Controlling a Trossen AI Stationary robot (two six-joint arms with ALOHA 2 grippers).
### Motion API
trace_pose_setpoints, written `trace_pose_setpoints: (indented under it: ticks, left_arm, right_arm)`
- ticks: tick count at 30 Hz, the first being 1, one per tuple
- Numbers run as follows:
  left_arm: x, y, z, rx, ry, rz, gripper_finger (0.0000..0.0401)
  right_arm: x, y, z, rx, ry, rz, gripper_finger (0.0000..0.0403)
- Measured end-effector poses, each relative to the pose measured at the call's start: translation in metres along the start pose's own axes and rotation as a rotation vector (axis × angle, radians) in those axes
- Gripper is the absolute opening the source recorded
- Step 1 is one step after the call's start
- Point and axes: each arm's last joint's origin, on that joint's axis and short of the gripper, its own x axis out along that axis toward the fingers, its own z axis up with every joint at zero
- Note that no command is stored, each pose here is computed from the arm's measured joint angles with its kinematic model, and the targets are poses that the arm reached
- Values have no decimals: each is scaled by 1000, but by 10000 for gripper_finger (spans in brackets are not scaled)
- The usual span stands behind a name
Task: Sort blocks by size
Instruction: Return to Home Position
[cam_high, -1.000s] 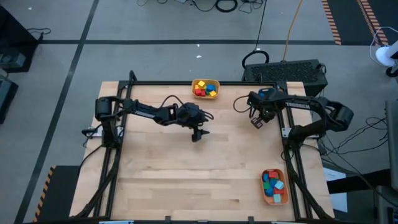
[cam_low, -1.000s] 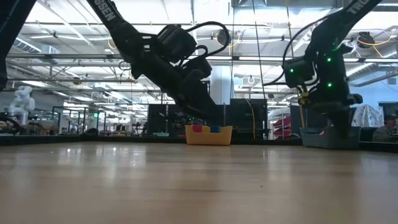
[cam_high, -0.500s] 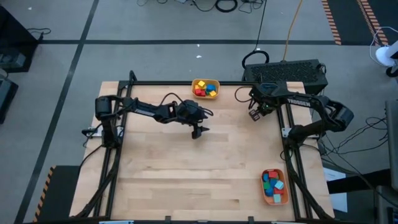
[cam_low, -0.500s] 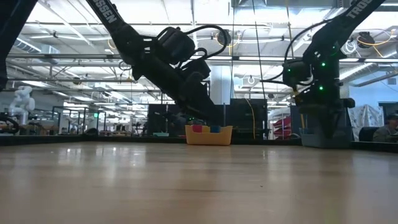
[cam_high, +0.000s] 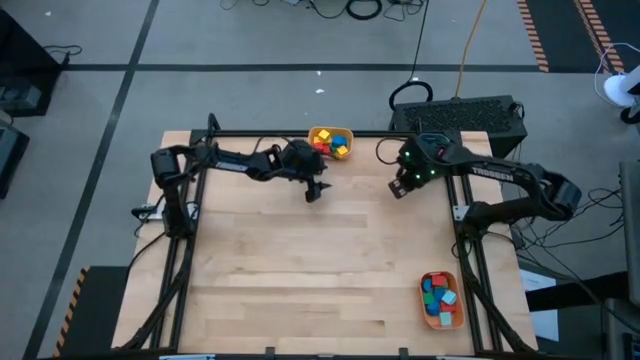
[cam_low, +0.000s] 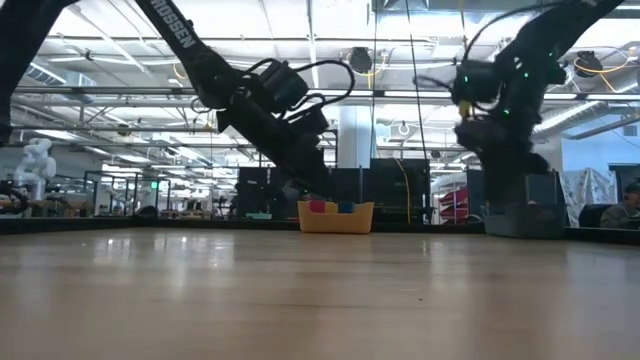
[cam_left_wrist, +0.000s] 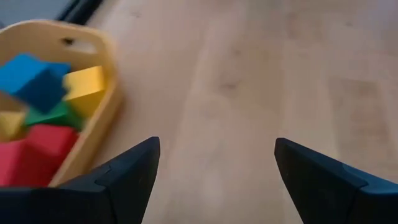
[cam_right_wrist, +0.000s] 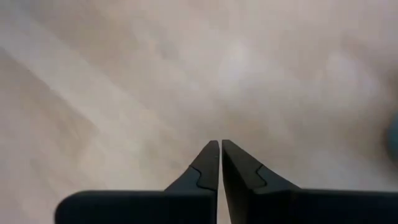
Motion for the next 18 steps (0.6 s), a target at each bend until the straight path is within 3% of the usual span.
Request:
trace_pose_setpoints:
  ticks: [4,12,18]
  left_arm:
    - [-4,20,-1,-49,11,7,319]
    - [1,35,-5,-71,-88,-207,316]
    - [12,38,-14,-114,-59,-212,297]
  right_arm:
    - [1,11,12,-12,-147,32,1]
    - [20,20,31,-37,-212,82,1]
    - [6,37,35,-89,-251,120,0]
